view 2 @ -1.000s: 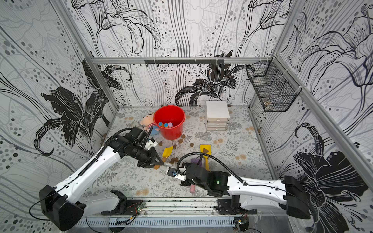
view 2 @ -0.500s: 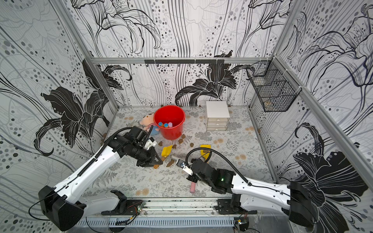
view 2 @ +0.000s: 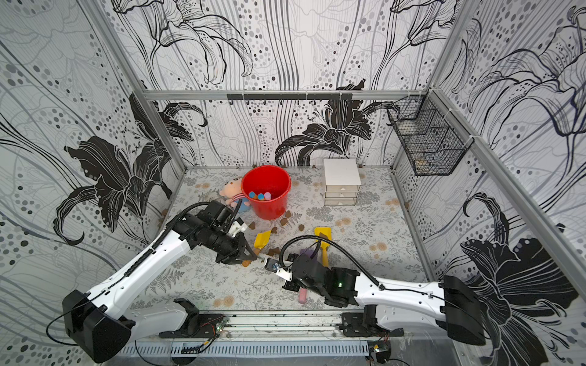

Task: Brush the soil off the hand trowel and place it into the bucket
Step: Brush off the soil from the hand trowel.

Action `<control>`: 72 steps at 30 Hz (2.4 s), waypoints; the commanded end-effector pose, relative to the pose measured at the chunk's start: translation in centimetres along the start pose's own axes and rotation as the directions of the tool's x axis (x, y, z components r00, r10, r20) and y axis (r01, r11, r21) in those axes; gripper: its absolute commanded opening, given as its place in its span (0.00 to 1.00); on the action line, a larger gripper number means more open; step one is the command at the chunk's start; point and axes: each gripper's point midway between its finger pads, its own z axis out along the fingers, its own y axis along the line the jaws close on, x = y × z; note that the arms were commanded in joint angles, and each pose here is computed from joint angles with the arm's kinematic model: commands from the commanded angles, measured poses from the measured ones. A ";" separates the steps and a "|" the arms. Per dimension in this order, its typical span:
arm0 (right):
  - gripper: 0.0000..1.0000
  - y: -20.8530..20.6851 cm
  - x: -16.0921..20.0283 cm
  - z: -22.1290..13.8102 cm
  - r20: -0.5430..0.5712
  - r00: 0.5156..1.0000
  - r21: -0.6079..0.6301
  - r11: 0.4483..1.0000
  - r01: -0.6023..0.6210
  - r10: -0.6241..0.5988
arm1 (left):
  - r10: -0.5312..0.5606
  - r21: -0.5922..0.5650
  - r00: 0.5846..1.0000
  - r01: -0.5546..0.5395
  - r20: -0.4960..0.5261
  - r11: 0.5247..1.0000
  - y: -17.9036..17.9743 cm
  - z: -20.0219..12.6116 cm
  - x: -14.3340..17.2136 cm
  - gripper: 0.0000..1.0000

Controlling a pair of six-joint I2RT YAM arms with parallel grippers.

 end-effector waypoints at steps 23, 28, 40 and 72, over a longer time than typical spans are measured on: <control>0.00 -1.0 4.2 -1.7 -0.129 0.991 0.067 0.997 -0.025 0.033 | 0.047 -0.020 0.999 -0.046 0.026 0.999 -0.4 -0.7 -0.4 0.00; 0.00 0.1 3.3 -0.3 -0.159 0.987 0.005 1.000 -0.017 0.017 | 0.054 -0.057 0.998 -0.051 0.038 0.997 0.5 -0.7 -0.4 0.00; 0.00 -1.3 -0.9 1.6 -0.062 0.997 0.019 0.999 0.039 -0.038 | 0.072 -0.044 0.997 -0.072 -0.001 0.996 0.6 -0.3 0.7 0.00; 0.00 -4.6 -0.2 -2.6 -0.133 0.935 -0.106 0.933 -0.344 0.329 | 0.301 -0.305 0.947 -0.256 0.111 0.917 1.8 -7.0 1.1 0.00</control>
